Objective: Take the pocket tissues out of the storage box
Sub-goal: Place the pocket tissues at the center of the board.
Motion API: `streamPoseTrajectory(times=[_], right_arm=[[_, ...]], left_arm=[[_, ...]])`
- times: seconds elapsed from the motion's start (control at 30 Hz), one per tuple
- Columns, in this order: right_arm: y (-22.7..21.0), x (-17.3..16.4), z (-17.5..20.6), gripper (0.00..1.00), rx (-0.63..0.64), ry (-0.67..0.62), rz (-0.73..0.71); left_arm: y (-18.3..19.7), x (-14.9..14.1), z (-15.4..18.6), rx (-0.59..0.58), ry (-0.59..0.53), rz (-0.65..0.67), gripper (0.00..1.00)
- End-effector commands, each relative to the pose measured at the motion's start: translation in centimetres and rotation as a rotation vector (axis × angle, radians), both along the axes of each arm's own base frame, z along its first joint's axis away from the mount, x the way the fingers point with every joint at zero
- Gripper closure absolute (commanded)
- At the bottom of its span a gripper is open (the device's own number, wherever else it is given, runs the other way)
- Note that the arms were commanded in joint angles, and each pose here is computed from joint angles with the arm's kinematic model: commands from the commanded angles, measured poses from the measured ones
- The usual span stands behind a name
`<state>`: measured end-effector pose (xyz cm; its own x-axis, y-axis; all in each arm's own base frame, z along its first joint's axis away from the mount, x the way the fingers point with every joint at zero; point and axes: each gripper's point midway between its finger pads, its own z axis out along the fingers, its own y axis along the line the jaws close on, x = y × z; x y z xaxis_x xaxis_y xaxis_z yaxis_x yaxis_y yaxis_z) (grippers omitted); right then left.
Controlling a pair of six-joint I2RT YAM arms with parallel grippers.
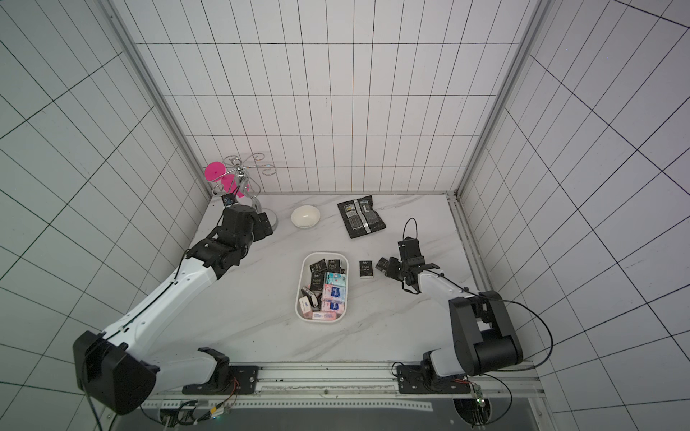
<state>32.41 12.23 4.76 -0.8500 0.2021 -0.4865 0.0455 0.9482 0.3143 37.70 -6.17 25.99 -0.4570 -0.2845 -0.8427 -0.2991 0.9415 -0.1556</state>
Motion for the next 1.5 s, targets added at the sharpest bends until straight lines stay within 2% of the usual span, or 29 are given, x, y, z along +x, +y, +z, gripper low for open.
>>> streamPoseTrajectory(times=[0.0,0.13,0.33,0.57,0.83,1.0,1.17,1.47], right_arm=[[-0.5,-0.6,0.4,0.48,-0.071,0.003,0.033],[-0.4,-0.5,1.3,0.39,-0.149,0.0,0.133],[0.1,0.2,2.1,0.32,-0.21,-0.001,0.248],[1.8,1.5,1.4,0.29,-0.235,0.043,0.426],[2.5,1.8,1.7,0.29,-0.226,0.056,0.554],[2.2,3.2,1.6,0.29,-0.217,0.058,0.545],[1.9,4.0,0.8,0.29,-0.157,0.083,0.528],[2.6,3.9,0.3,0.29,-0.09,0.126,0.522]], left_arm=[[-0.4,0.4,0.7,-0.015,-0.023,-0.006,0.01],[-0.3,0.3,0.7,-0.011,-0.025,-0.005,0.01],[-0.7,0.5,0.8,-0.016,-0.023,-0.018,0.01],[-1.1,0.6,1.2,0.0,-0.02,-0.039,0.02],[-1.1,0.5,1.6,0.008,-0.024,-0.049,0.02],[-1.0,0.2,1.5,0.009,-0.019,-0.048,0.01],[-0.7,0.1,1.9,0.017,-0.028,-0.042,0.02],[-0.7,-0.1,1.6,0.011,-0.022,-0.041,0.01]])
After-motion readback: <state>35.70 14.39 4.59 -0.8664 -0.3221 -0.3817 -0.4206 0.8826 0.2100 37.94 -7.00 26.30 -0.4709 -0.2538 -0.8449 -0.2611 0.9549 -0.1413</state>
